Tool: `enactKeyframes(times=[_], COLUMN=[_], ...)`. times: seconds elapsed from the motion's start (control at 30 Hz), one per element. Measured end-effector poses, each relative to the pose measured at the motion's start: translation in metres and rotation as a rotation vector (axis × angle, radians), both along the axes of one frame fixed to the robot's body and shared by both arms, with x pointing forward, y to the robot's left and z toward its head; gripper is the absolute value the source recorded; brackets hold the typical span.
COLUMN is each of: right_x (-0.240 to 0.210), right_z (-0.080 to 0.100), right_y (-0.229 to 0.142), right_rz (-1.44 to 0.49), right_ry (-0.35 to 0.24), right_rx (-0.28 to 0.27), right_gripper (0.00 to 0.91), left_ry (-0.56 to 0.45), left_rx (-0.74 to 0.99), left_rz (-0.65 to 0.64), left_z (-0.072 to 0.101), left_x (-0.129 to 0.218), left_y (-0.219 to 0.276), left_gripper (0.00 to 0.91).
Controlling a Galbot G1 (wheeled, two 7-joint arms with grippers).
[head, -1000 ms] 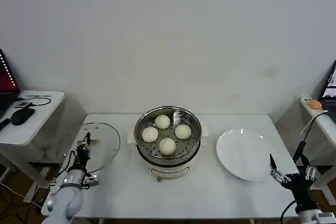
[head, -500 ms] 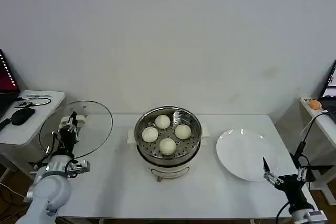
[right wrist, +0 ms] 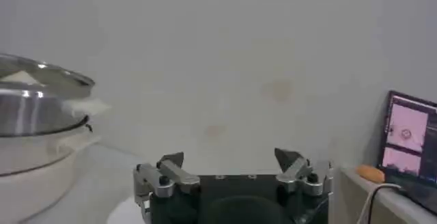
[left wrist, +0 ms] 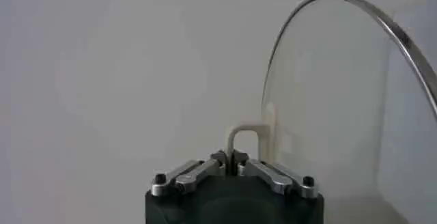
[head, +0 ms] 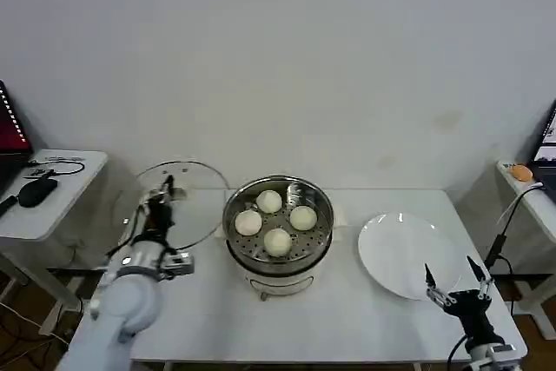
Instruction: Take steamed baozi put them in steamer then cover it.
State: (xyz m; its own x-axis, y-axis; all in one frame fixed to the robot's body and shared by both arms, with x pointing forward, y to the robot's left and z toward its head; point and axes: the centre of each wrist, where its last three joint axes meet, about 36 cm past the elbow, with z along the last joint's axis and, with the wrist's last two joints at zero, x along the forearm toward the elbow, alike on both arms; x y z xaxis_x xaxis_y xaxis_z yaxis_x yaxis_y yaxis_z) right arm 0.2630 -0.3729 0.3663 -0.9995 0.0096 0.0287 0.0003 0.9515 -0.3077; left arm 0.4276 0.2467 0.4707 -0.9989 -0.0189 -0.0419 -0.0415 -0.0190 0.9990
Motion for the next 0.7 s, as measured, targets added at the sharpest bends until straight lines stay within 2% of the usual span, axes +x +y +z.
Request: enactKeyframes(times=[0.27, 0.5, 0.7], right_x=[0.000, 0.002, 0.003], right_z=[-0.013, -0.021, -0.024], right_y=[0.005, 0.008, 0.014], right_rz=[-0.003, -0.001, 0.009], right_ry=[0.025, 0.036, 0.040], right_rx=[-0.016, -0.028, -0.016], right_gripper=[0.907, 0.907, 0.907], left_ry=[0.006, 0.025, 0.041], left_rx=[-0.032, -0.051, -0.060], left_rz=[-0.053, -0.088, -0.085], left_z=[0.002, -0.003, -0.007], left_x=[0.020, 0.024, 0.025], left_y=[-0.063, -0.109, -0.136], left_gripper=[0.000, 0.000, 0.000])
